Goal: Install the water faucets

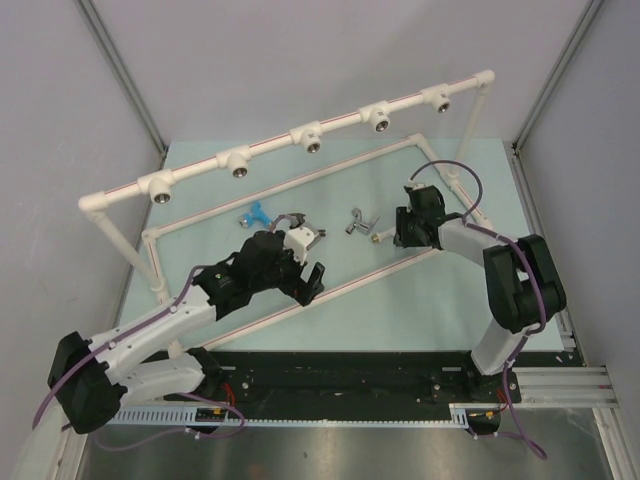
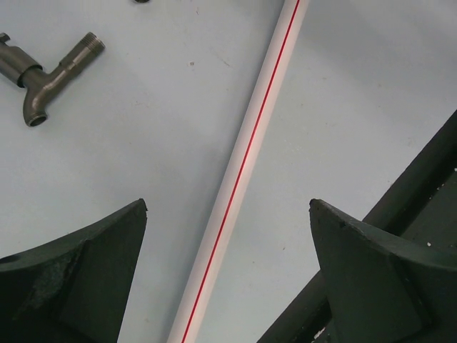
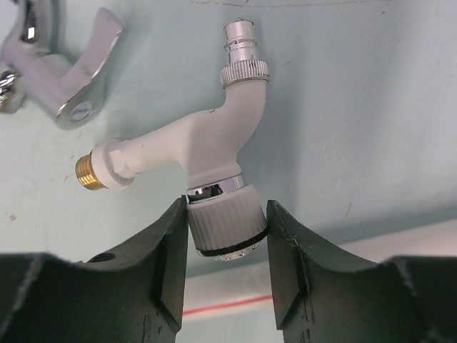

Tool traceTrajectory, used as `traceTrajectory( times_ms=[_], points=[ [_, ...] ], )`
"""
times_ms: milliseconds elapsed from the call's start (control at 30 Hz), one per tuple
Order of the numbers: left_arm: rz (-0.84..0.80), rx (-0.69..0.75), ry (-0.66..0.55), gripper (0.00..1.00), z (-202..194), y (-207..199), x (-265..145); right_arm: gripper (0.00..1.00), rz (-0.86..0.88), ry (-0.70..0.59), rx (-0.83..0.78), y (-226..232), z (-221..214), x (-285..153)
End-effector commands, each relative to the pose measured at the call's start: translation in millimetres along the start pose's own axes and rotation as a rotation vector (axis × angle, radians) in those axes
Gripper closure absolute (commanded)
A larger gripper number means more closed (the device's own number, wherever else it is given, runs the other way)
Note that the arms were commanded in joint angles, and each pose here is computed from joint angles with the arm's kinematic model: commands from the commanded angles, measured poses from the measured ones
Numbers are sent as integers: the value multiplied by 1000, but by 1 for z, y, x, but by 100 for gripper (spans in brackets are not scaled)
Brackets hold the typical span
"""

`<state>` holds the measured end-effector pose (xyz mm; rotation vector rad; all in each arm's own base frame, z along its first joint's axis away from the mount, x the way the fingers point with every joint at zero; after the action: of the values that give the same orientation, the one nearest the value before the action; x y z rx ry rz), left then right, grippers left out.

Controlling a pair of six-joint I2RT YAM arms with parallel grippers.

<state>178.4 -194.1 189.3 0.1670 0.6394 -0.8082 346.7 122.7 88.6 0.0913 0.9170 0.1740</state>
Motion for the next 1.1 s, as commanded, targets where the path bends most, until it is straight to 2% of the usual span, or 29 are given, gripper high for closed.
traceTrajectory(
  times_ms=[0, 200, 333, 533, 700, 733, 800, 1067],
  points=[
    [-21, 61, -134, 0, 15, -5, -12, 99, -2, -114, -19, 13, 28, -42],
    [-20, 174, -316, 0, 37, -16, -35, 99, 74, -225, 4, 26, 47, -89],
    [16, 338, -446, 0, 61, -26, -56, 100, 164, -259, -5, 41, 50, -114],
    [87, 594, -562, 0, 81, -42, -73, 99, 245, -306, -51, 69, 41, -148],
    [165, 770, -626, 0, 95, -58, -75, 100, 332, -355, -68, 90, 28, -174],
    [190, 842, -618, 0, 97, -60, -71, 100, 340, -358, -61, 92, 25, -176],
    [223, 883, -637, 0, 103, -65, -70, 100, 369, -365, -57, 98, 19, -182],
    [303, 1043, -572, 0, 105, -72, -33, 100, 435, -390, -49, 104, 3, -194]
  ],
)
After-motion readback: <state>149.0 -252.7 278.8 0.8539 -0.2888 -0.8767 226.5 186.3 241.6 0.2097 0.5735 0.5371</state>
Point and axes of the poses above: each gripper's point midway between its finger pads, its own x axis out along the fingers, its own y axis along the line the jaws close on, z = x × y, the point moved 7 cm from there along -x, back along the fingers
